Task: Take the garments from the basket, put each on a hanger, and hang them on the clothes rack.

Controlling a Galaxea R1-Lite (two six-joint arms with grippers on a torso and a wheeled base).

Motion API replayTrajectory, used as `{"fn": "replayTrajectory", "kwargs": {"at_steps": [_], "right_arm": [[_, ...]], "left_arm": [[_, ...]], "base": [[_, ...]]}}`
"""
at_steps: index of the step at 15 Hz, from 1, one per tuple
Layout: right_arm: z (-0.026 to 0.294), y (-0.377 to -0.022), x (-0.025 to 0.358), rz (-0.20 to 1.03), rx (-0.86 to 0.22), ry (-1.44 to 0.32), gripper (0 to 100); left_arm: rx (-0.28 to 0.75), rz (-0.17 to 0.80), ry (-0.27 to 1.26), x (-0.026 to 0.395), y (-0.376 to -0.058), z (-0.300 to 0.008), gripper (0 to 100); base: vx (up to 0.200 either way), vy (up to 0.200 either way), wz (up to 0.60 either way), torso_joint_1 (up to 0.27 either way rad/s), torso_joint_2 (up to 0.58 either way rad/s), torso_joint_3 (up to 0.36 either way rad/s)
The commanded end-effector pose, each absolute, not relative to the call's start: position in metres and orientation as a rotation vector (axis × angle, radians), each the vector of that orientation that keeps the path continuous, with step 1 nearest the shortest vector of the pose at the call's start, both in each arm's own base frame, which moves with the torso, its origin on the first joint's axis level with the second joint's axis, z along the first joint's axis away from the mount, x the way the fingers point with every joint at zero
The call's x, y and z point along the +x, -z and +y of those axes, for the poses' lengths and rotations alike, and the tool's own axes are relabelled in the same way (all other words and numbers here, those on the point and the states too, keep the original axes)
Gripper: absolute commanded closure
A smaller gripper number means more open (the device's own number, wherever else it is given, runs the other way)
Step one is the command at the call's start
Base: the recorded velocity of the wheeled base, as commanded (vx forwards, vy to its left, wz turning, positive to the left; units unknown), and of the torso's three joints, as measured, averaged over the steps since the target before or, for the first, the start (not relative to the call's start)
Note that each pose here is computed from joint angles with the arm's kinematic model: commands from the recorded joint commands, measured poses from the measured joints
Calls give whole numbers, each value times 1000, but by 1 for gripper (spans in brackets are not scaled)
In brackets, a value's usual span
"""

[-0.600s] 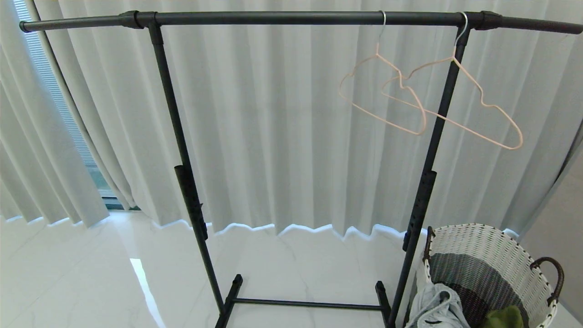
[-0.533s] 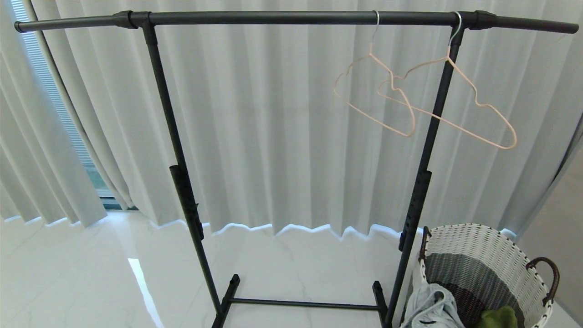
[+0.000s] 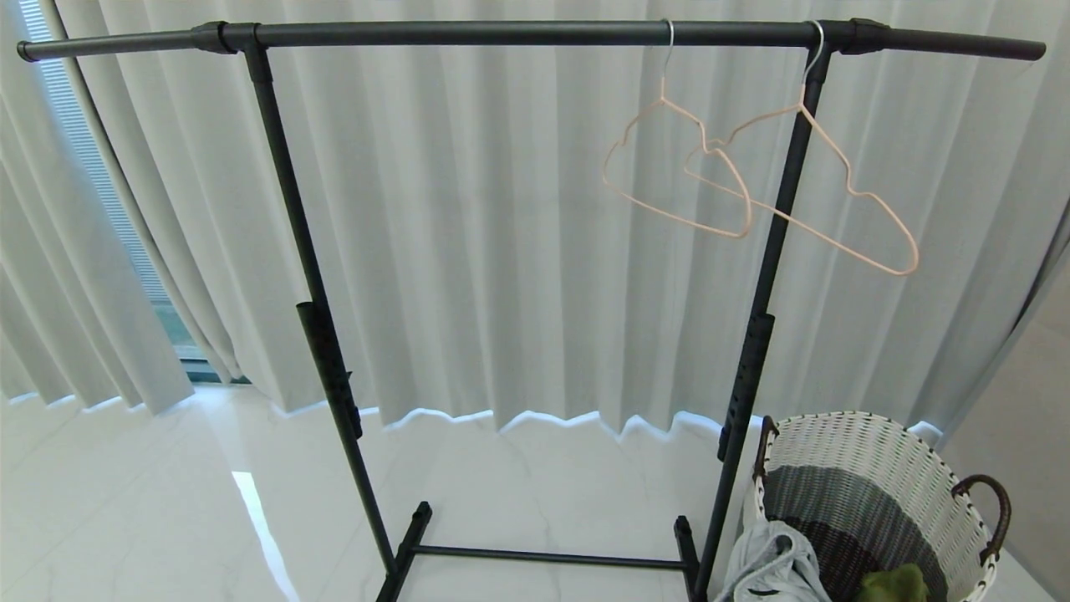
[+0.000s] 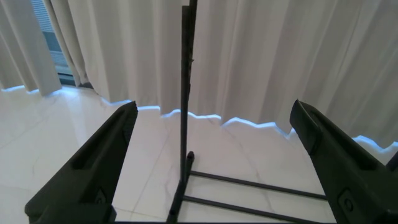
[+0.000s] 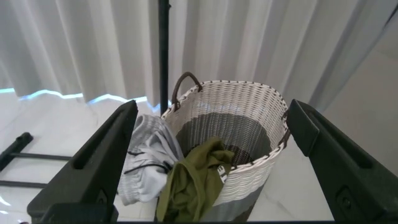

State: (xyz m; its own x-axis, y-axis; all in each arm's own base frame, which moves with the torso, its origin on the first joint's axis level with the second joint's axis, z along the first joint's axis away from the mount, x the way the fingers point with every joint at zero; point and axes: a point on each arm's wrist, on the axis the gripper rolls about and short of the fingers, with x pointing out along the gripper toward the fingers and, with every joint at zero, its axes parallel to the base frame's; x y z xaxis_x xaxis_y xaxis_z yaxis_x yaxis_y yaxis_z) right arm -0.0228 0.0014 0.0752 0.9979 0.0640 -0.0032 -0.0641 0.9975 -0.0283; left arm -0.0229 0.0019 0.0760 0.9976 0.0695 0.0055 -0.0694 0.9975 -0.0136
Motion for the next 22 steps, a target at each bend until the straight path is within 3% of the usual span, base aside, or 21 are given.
{"fn": "replayTrajectory", "kwargs": {"at_steps": [1, 3, 5, 7, 9, 11, 12, 16, 20, 22], "right_arm": [[1, -75, -23, 2, -24, -64, 0], [1, -78, -23, -22, -28, -60, 0], [1, -106, -26, -60, -1, -78, 0], [1, -122, -15, 55, -30, -102, 0], [2, -128, 28, 351, -174, -115, 0], [3, -127, 58, 491, -281, -152, 0], [4, -117, 87, 618, -363, -196, 0], [5, -83, 139, 831, -515, -302, 0], [-1, -54, 149, 1001, -643, -412, 0], [-1, -44, 158, 1030, -653, -434, 0]], "left_arm": [[-14, -7, -71, -23, -76, 2, 0], [-14, -7, -71, -23, -76, 2, 0], [-14, -7, -71, -23, -76, 2, 0], [-14, -7, -69, -23, -76, 2, 0], [-14, -7, -69, -23, -76, 2, 0], [-14, -7, -71, -23, -76, 2, 0], [-14, -7, -69, -23, -76, 2, 0], [-14, -7, -71, -23, -76, 2, 0], [-14, -7, -69, -23, -76, 2, 0], [-14, -7, -71, -23, -76, 2, 0]], "base": [[0, 0, 0, 0, 0, 0], [0, 0, 0, 0, 0, 0], [0, 0, 0, 0, 0, 0], [0, 0, 0, 0, 0, 0], [0, 0, 0, 0, 0, 0], [0, 0, 0, 0, 0, 0], [0, 0, 0, 0, 0, 0], [0, 0, 0, 0, 0, 0], [0, 0, 0, 0, 0, 0], [0, 0, 0, 0, 0, 0]]}}
